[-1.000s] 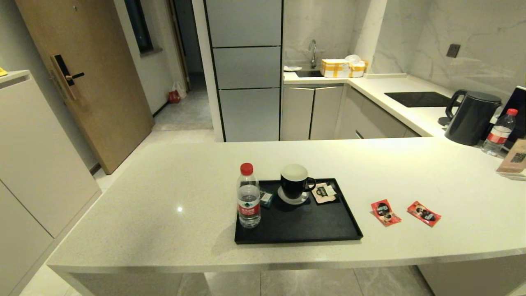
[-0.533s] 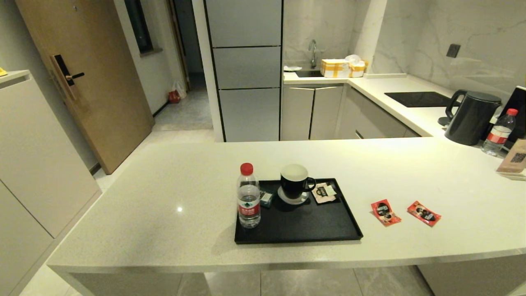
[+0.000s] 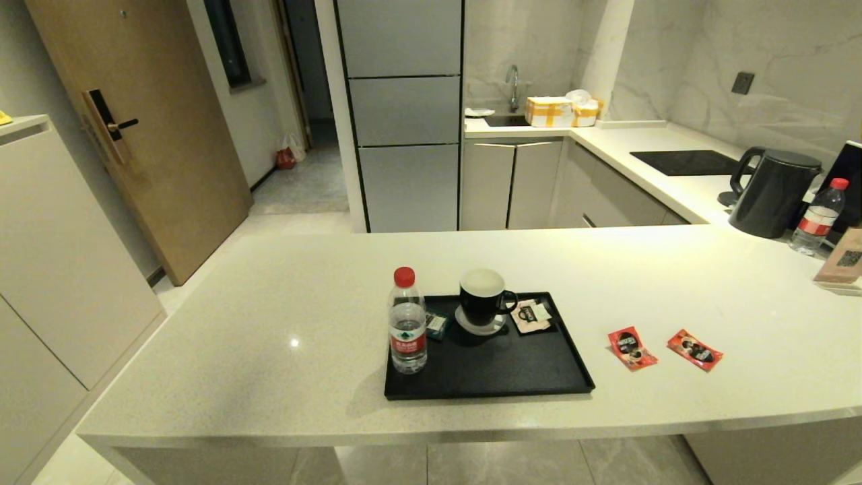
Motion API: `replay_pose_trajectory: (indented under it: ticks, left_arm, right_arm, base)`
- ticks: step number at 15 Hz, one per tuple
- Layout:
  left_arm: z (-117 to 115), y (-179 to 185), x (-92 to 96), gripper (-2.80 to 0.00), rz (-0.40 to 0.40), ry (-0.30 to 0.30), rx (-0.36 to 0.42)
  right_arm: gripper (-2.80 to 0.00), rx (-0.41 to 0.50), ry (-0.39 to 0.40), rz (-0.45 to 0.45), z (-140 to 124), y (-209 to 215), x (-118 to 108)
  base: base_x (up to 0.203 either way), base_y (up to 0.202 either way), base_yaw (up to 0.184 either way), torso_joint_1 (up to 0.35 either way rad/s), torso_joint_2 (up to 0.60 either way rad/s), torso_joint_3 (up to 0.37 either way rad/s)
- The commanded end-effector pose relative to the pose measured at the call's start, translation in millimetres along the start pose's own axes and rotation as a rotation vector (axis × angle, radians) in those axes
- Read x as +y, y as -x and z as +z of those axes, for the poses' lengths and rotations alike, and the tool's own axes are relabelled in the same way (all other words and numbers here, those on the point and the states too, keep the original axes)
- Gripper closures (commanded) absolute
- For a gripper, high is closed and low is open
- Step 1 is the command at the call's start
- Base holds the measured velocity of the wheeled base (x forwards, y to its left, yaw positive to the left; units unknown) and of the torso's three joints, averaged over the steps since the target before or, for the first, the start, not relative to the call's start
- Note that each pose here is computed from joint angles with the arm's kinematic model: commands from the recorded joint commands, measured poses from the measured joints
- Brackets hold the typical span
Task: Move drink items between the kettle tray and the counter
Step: Return the tea bag to its original position
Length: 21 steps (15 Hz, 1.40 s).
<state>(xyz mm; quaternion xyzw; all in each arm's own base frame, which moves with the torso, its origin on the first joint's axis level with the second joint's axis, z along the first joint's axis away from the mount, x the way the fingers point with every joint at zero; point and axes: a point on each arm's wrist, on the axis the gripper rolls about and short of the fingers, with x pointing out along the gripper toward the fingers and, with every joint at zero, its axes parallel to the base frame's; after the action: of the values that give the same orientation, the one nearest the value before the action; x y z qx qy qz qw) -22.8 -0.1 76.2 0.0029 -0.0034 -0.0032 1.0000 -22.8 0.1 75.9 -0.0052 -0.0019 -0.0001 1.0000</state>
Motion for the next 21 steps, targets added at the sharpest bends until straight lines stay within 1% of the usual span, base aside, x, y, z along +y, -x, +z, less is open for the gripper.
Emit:
replay_pose_trajectory:
  ticks: [1, 21]
  left_arm:
    - [-0.4, -0.1, 0.0, 0.0, 0.0, 0.0, 0.001]
    - [0.0, 0.0, 0.0, 0.0, 0.0, 0.0, -0.001]
  right_arm:
    - [0.0, -0.001, 0.0, 0.0, 0.1, 0.0, 0.0]
    - [0.0, -0.001, 0.0, 0.0, 0.1, 0.0, 0.0]
  base:
    - [0.0, 0.0, 0.0, 0.0, 0.0, 0.0]
    - [0.0, 0.0, 0.0, 0.0, 0.0, 0.0]
